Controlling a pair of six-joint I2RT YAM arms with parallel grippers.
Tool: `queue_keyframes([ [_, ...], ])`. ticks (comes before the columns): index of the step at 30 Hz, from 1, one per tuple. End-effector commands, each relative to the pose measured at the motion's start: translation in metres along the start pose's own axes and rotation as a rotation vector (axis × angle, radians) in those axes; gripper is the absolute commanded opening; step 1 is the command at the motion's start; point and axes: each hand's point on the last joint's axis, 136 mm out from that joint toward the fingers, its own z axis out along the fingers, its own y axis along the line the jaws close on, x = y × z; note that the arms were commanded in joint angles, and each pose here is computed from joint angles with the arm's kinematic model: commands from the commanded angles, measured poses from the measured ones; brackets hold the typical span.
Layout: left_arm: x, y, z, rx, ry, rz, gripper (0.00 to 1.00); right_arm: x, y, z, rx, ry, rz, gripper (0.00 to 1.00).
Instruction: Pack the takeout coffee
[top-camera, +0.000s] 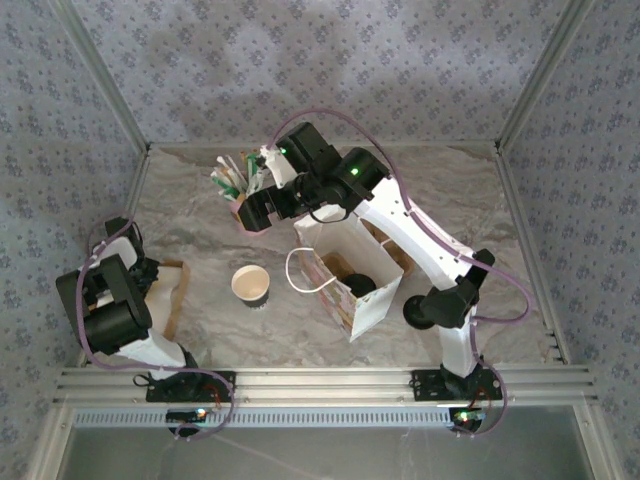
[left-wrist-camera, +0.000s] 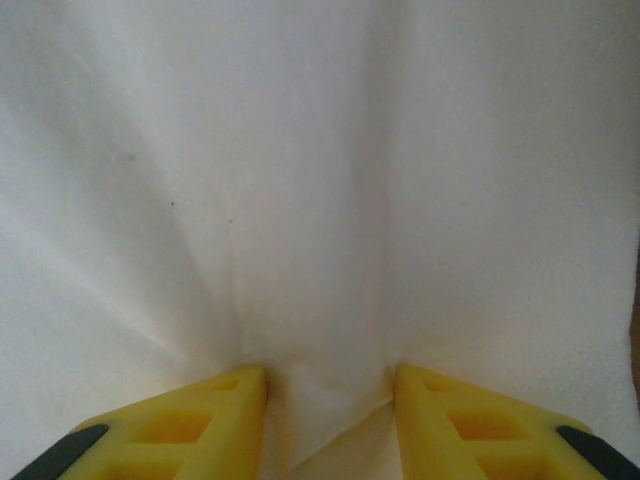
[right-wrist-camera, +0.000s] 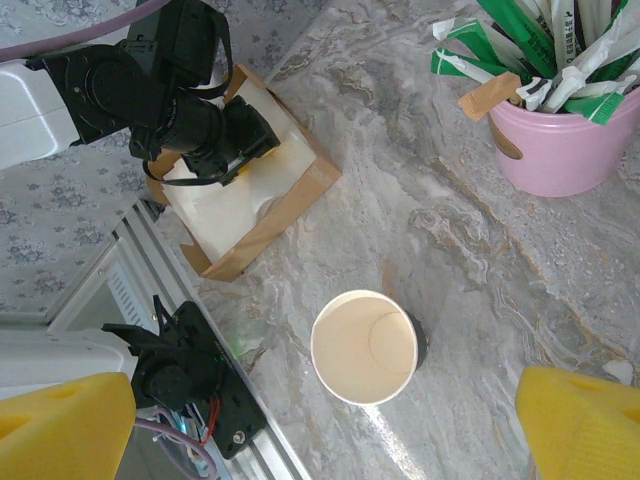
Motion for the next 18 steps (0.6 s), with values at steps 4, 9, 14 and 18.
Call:
queue_keyframes([
  [4, -0.001, 0.004, -0.015, 0.021, -0.006, 0.002, 0.37, 0.001, 0.004, 0.000, 0.008, 0.006, -0.025, 1.00],
  [9, -0.001, 0.005, -0.019, 0.030, -0.015, 0.001, 0.38, 0.002, 0.005, 0.000, 0.009, 0.008, -0.029, 1.00],
  [14, 0.001, 0.006, -0.018, 0.027, -0.007, 0.003, 0.37, 0.003, 0.007, 0.000, 0.008, 0.009, -0.033, 1.00],
  [18, 0.000, 0.005, -0.020, 0.034, -0.011, 0.004, 0.26, 0.004, 0.007, -0.001, 0.009, 0.010, -0.034, 1.00],
])
